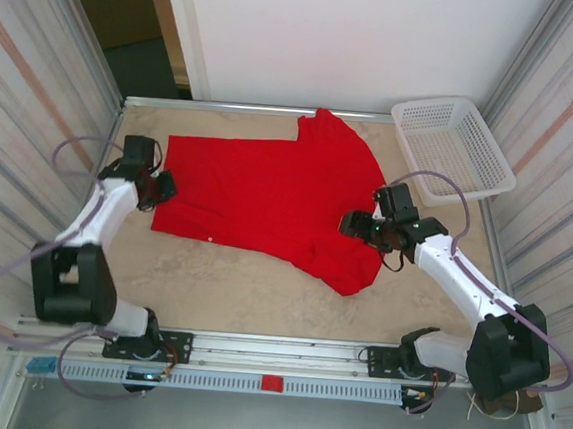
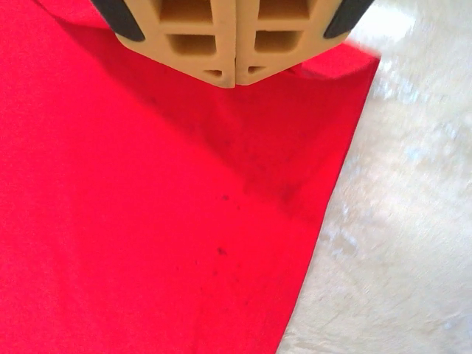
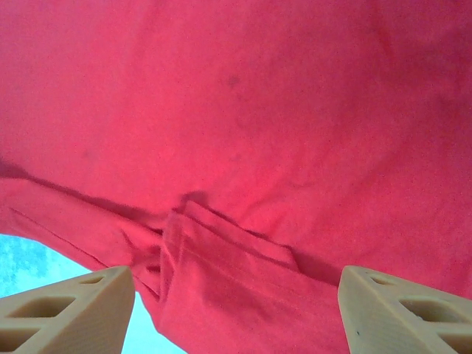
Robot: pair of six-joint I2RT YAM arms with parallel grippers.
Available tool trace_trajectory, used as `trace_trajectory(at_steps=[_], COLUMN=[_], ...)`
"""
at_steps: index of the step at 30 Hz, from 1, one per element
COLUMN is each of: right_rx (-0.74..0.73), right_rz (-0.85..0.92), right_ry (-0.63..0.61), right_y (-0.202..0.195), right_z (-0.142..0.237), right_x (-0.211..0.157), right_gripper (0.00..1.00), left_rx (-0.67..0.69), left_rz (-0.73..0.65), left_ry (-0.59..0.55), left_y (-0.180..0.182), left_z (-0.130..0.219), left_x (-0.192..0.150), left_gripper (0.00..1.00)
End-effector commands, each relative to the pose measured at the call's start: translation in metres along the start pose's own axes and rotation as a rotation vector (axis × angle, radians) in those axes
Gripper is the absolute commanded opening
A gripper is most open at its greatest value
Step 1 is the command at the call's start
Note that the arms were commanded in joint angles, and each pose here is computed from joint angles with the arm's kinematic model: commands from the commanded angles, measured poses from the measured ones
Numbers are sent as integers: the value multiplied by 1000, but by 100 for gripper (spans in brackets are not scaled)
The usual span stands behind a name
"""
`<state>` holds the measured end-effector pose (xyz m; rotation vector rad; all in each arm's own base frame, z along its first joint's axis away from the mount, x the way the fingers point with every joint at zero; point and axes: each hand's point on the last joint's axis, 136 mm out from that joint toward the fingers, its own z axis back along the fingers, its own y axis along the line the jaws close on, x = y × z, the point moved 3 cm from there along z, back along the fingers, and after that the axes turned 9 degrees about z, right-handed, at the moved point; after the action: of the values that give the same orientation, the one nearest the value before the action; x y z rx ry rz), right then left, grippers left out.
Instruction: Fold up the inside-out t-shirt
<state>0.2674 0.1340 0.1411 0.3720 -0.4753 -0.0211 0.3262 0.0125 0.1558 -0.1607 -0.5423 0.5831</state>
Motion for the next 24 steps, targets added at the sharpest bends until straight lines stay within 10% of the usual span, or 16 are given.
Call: trace_trajectory(at_steps=[1, 21, 24], right_rx=[-64, -103, -95], right_rz=[13, -20, -25], right_ry=[86, 182, 182], right_y=[-14, -33, -33], right_z=[-13, -57, -56], right_x=[-26, -55, -54], right_gripper=[71, 41, 22], left_rx=[-3, -4, -8], left_rz=[88, 153, 154], left_ry=[26, 10, 6], left_y=[19, 43, 43], left_z=[12, 20, 22], left_x=[-31, -69, -68], left_gripper=[0, 0, 0])
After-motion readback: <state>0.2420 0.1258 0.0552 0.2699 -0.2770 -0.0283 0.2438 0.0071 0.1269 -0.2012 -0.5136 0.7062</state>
